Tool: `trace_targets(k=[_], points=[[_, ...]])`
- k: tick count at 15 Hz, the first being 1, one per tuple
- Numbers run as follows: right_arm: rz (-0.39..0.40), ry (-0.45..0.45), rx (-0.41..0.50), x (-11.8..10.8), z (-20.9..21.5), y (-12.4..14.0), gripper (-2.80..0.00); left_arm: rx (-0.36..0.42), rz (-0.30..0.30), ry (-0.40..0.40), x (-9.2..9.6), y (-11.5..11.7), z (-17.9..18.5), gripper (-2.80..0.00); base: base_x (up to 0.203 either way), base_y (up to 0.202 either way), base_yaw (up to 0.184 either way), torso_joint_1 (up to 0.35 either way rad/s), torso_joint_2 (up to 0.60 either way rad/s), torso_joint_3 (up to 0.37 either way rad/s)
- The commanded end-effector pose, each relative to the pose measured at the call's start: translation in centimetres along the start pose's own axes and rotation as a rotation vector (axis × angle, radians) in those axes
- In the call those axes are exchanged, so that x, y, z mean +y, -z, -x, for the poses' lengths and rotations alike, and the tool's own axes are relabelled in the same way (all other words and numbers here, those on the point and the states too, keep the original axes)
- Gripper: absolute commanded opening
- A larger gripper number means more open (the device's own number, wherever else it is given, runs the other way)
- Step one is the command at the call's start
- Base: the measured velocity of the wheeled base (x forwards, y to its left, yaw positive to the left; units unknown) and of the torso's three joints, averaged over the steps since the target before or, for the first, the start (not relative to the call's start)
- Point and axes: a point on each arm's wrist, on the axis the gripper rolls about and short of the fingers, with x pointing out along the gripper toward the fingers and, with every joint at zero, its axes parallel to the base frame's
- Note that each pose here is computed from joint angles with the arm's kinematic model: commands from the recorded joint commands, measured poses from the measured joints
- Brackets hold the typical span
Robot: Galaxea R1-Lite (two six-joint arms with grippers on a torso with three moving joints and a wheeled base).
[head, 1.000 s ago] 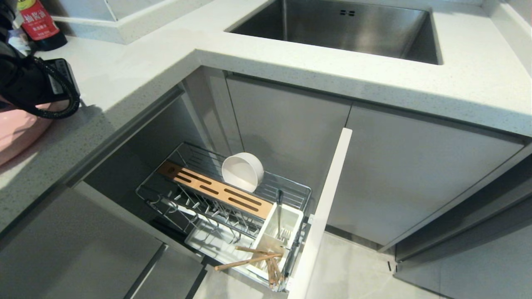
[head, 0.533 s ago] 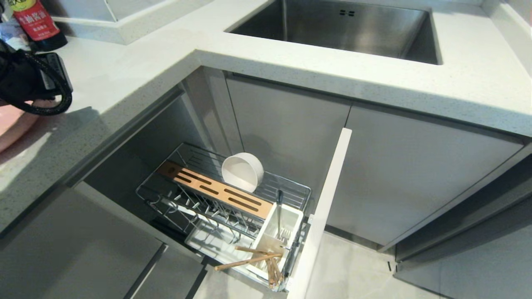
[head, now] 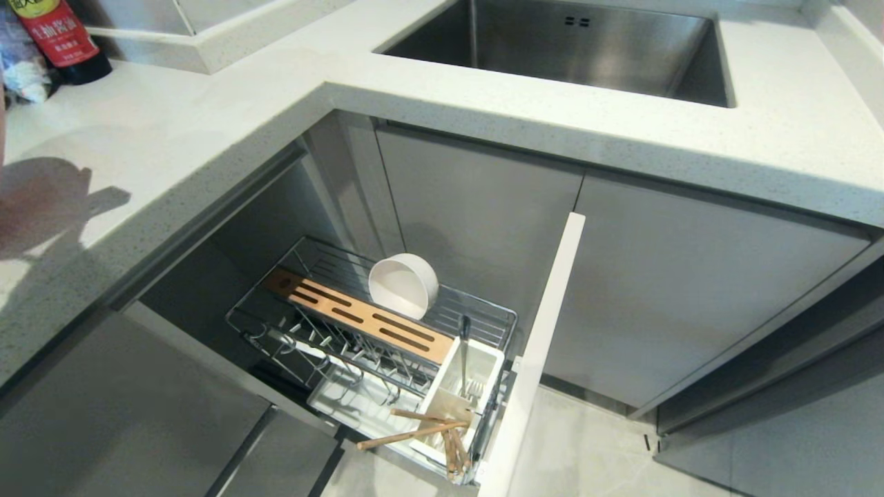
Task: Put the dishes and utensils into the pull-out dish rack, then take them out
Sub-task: Pick up the plate and place it in the cupboard
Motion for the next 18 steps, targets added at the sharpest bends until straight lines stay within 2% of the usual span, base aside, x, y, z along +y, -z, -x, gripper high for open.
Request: trace_targets(k=[1,3,5,7,9,13,14,18], points=[[0.0,0.0,0.0,0.0,0.0,0.0,-2.8,-0.077,0.067,0.043,0.3,-1.5,1.7,-2.8,0.0,0.0,0.0,0.0,0.0,0.0],[0.0,0.0,-0.001,0.0,0.0,0.0,-2.8,-0.105,0.102,0.077,0.6,-2.2,3.3,-2.8,0.0,0.0,0.0,0.0,0.0,0.0],[0.0,0.0,-0.001,0.0,0.0,0.0,-2.8,-0.099,0.152,0.169,-0.1,-2.4,4.5,-2.8,0.0,0.0,0.0,0.0,0.0,0.0],[0.0,0.0,0.0,0.0,0.0,0.0,-2.8,-0.094,0.266,0.306,-0.9,-2.9,6.1,-2.8,0.0,0.0,0.0,0.0,0.0,0.0],[0.0,0.0,0.0,0.0,0.0,0.0,-2.8,-0.069,0.337,0.428,-1.6,-3.2,7.5,-2.8,0.0,0.0,0.0,0.0,0.0,0.0],[0.0,0.0,0.0,0.0,0.0,0.0,-2.8,0.053,0.444,0.661,-3.2,-2.7,10.1,-2.8,0.0,0.0,0.0,0.0,0.0,0.0],[0.0,0.0,0.0,0.0,0.0,0.0,-2.8,0.088,0.46,0.705,-3.7,-2.2,10.5,-2.8,0.0,0.0,0.0,0.0,0.0,0.0],[0.0,0.0,0.0,0.0,0.0,0.0,-2.8,0.229,0.392,0.823,-5.9,1.8,12.2,-2.8,0.0,0.0,0.0,0.0,0.0,0.0]])
